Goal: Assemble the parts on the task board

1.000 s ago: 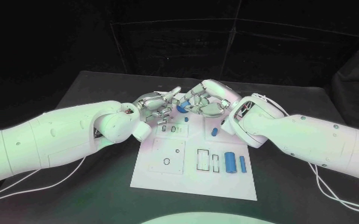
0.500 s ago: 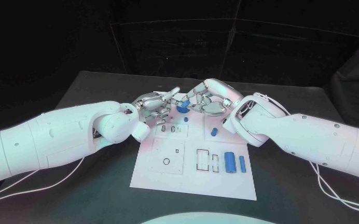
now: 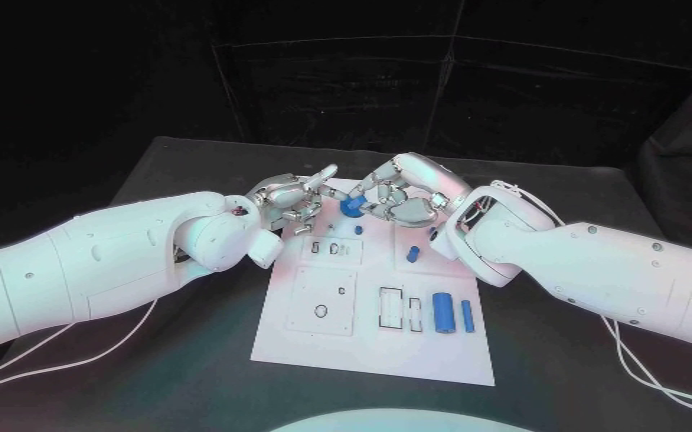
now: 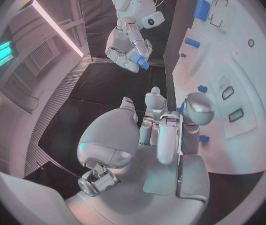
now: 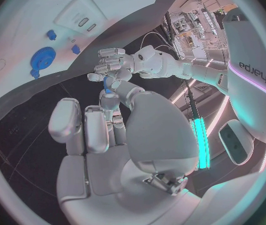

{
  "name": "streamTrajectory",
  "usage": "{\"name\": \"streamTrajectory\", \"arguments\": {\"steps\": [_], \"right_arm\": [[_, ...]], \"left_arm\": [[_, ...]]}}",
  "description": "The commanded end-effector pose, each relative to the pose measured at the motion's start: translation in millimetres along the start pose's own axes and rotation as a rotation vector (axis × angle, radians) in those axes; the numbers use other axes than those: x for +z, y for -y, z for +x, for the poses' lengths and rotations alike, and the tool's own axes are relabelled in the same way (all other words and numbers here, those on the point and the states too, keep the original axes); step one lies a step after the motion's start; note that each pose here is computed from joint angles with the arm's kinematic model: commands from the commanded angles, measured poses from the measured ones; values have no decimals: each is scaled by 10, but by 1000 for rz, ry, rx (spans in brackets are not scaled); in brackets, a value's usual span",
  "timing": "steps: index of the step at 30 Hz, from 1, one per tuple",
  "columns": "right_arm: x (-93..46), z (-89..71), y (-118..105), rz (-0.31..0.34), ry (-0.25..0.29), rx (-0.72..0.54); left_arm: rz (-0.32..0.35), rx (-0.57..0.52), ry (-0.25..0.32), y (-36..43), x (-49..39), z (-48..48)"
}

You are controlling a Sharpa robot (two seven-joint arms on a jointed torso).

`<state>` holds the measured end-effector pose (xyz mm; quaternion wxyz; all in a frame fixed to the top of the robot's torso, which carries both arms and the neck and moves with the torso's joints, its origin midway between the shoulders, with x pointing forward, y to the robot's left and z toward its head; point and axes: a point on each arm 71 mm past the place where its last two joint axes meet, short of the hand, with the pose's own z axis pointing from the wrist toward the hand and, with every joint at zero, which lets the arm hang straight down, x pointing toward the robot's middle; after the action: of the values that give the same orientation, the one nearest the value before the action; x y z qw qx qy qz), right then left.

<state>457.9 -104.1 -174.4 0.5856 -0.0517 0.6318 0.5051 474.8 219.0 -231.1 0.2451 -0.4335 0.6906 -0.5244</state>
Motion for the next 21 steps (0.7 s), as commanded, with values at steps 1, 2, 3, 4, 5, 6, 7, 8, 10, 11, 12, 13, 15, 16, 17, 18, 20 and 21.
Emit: {"name": "streamTrajectory", "arguments": {"steps": [1, 2, 3, 4, 5, 6, 7, 8, 10, 11, 12, 13, 15, 16, 17, 18, 20, 21], "right_arm": [[-11, -4, -12, -17, -21, -61], [-14, 1, -9, -19, -34, -79], [-15, 5, -7, -21, -42, -91], [-17, 13, -5, -24, -57, -112], [-17, 25, -3, -29, -78, -140], [-16, 36, -3, -34, -97, -164], [-14, 45, -3, -37, -111, -185], [-8, 56, -5, -42, -130, -212], [17, 77, -12, -54, -167, -269], [35, 86, -14, -59, -185, -295], [51, 93, -15, -62, -198, -315], [73, 104, -15, -66, -215, -338], [120, 125, -8, -71, -246, -377], [153, 140, 0, -72, -264, -400], [166, 146, 4, -73, -272, -409], [197, 161, 12, -73, -286, -427], [237, 182, 20, -74, -301, -442], [257, 196, 24, -75, -309, -449]], "left_arm": [[21, 24, 44, 32, -20, -109], [23, 26, 55, 36, -31, -145], [26, 27, 64, 40, -40, -175], [29, 29, 73, 47, -50, -206], [35, 32, 86, 61, -67, -253], [42, 34, 98, 76, -82, -294], [48, 36, 108, 89, -97, -327], [57, 37, 121, 108, -118, -370], [79, 37, 148, 159, -162, -454], [89, 35, 160, 186, -185, -491], [98, 34, 168, 206, -204, -518], [108, 34, 177, 230, -227, -546], [128, 29, 189, 272, -266, -585], [141, 24, 195, 299, -286, -602], [147, 22, 198, 309, -293, -608], [161, 16, 205, 332, -304, -618], [176, 5, 217, 353, -310, -624], [183, -2, 224, 363, -310, -623]]}}
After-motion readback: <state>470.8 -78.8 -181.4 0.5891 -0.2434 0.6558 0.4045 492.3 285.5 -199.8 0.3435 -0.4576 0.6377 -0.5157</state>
